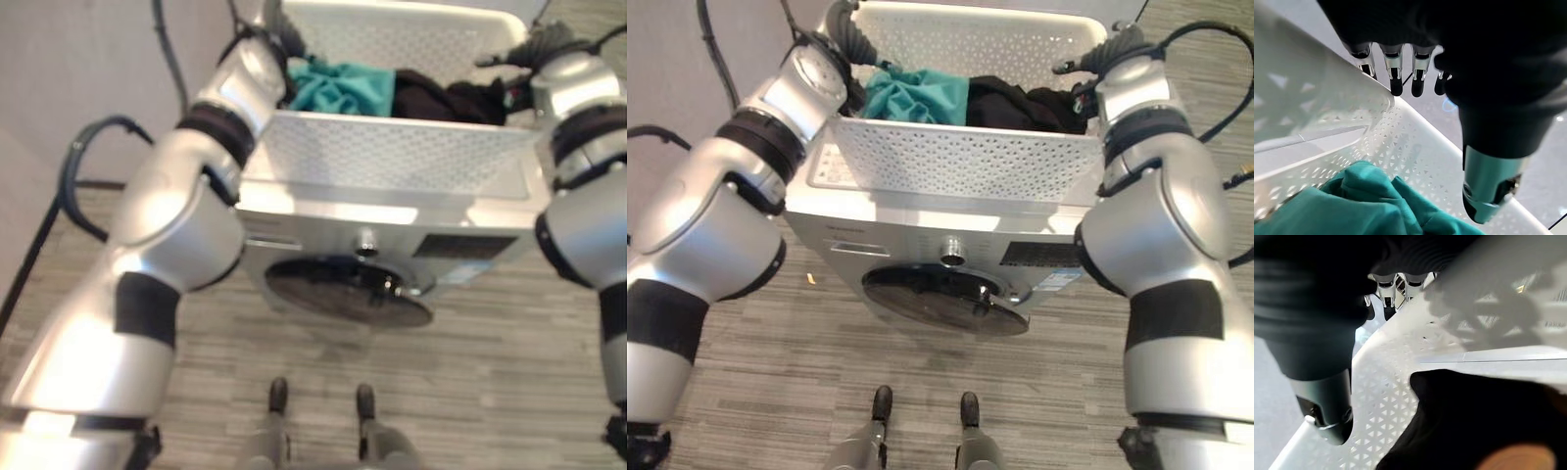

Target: Grab the laundry basket,head to the washer,open it,put in the laundry and shut it.

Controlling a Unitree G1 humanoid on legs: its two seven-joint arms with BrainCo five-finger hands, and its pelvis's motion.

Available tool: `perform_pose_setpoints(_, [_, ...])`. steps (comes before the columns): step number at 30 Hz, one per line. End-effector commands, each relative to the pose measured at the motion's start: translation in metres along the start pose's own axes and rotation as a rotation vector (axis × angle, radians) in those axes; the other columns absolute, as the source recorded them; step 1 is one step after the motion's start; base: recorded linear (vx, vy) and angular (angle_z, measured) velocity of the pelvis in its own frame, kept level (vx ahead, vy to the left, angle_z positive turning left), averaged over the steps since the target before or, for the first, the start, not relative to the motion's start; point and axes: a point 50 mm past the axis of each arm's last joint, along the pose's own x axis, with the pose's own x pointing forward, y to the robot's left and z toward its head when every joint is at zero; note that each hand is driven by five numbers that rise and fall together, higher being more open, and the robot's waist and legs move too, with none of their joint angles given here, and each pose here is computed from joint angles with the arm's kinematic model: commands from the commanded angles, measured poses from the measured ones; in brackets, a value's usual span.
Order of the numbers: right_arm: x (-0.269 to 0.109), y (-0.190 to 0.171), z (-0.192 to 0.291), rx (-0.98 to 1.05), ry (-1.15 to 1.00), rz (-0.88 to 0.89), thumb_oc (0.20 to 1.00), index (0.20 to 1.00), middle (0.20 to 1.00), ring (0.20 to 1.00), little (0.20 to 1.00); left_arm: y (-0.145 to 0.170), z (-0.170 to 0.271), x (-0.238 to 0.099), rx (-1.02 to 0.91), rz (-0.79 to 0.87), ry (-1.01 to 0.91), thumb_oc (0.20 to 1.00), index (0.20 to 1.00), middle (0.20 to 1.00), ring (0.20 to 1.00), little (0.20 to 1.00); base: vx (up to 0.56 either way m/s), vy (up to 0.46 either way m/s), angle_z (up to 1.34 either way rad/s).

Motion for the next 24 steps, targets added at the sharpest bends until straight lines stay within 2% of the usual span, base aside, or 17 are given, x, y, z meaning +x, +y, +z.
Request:
perform_pose_setpoints(1, [-0.011,-0.033,0.048,0.046,-0.125,-0.103,1.000,1.000,1.000,1.000,1.000,0.036,0.061,-0.004,-0.065,0.122,-0.162,1.000,1.000,1.000,1.000,1.000,0.00,0.000,0.00])
perform_pose_setpoints(12, [-0.011,-0.033,0.050,0.026,-0.152,-0.113,1.000,1.000,1.000,1.000,1.000,0.050,0.065,-0.005,-0.146,0.198,-0.200,1.000,1.000,1.000,1.000,1.000,0.03,0.001,0.00])
perform_pose_setpoints(16, [-0.009,-0.030,0.044,0.022,-0.145,-0.103,1.000,1.000,1.000,1.000,1.000,0.059,0.061,-0.005,-0.052,0.251,-0.197,1.000,1.000,1.000,1.000,1.000,0.05,0.003,0.02])
perform_pose_setpoints(24, [-0.009,-0.024,0.045,-0.010,-0.152,-0.087,1.000,1.000,1.000,1.000,1.000,0.050,0.048,-0.003,-0.010,0.233,-0.163,1.000,1.000,1.000,1.000,1.000,0.03,0.004,0.02])
